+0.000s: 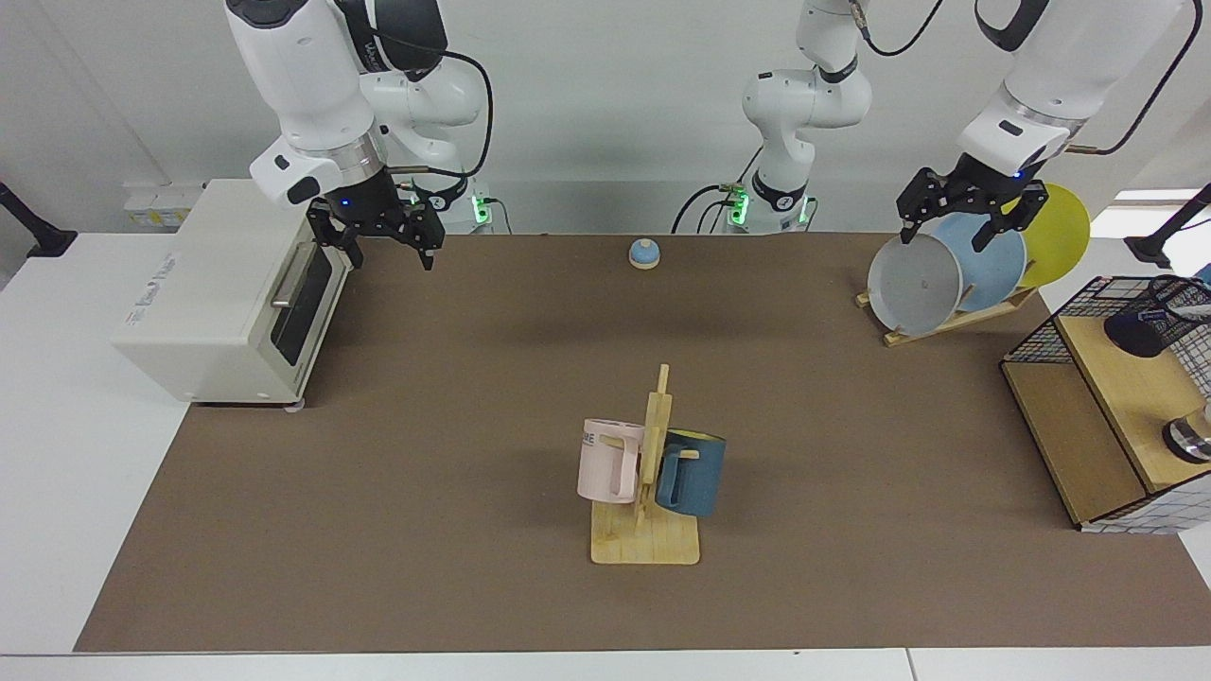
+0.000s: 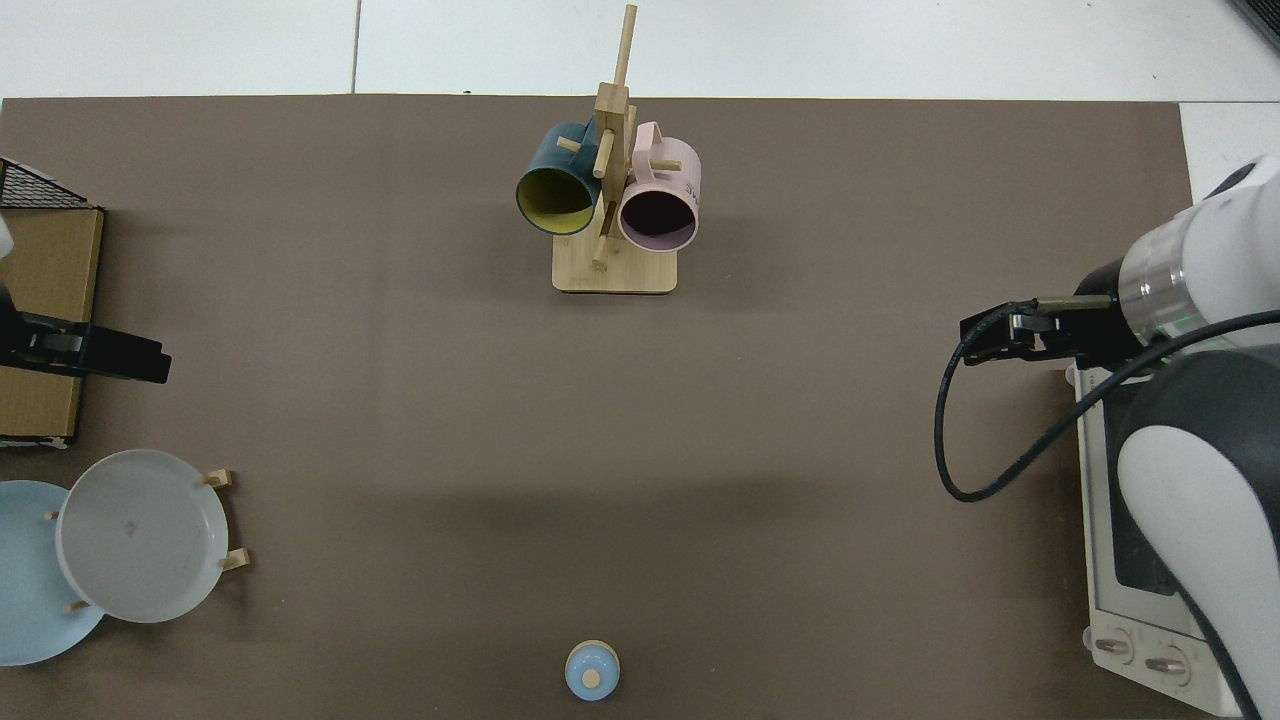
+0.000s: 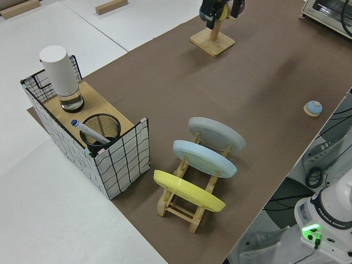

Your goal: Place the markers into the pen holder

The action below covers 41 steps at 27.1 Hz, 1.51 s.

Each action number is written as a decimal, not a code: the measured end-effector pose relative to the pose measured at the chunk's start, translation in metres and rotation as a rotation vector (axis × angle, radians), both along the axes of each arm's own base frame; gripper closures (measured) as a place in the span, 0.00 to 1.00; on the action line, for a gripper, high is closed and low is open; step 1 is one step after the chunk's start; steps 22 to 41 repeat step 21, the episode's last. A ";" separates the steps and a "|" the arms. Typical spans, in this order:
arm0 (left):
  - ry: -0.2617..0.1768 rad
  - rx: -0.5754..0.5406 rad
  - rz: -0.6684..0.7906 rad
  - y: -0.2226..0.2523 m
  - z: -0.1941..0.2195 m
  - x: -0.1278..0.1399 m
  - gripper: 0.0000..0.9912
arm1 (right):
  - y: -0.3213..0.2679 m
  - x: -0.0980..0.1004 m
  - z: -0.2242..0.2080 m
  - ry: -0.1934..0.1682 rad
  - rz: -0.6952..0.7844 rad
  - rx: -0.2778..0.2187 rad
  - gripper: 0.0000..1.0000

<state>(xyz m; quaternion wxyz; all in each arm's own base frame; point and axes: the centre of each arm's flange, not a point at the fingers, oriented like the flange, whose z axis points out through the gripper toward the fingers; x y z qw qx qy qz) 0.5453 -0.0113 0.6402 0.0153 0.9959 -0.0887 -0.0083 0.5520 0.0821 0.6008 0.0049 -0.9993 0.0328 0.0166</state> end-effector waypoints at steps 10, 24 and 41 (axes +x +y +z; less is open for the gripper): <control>0.001 0.000 -0.005 0.000 -0.001 0.000 0.00 | 0.000 0.000 0.000 0.000 0.000 0.000 0.00; 0.002 0.000 -0.014 0.000 -0.001 -0.001 0.00 | 0.000 0.000 0.000 0.000 0.000 0.000 0.00; 0.002 0.000 -0.014 0.000 -0.001 -0.001 0.00 | 0.000 0.000 0.000 0.000 0.000 0.000 0.00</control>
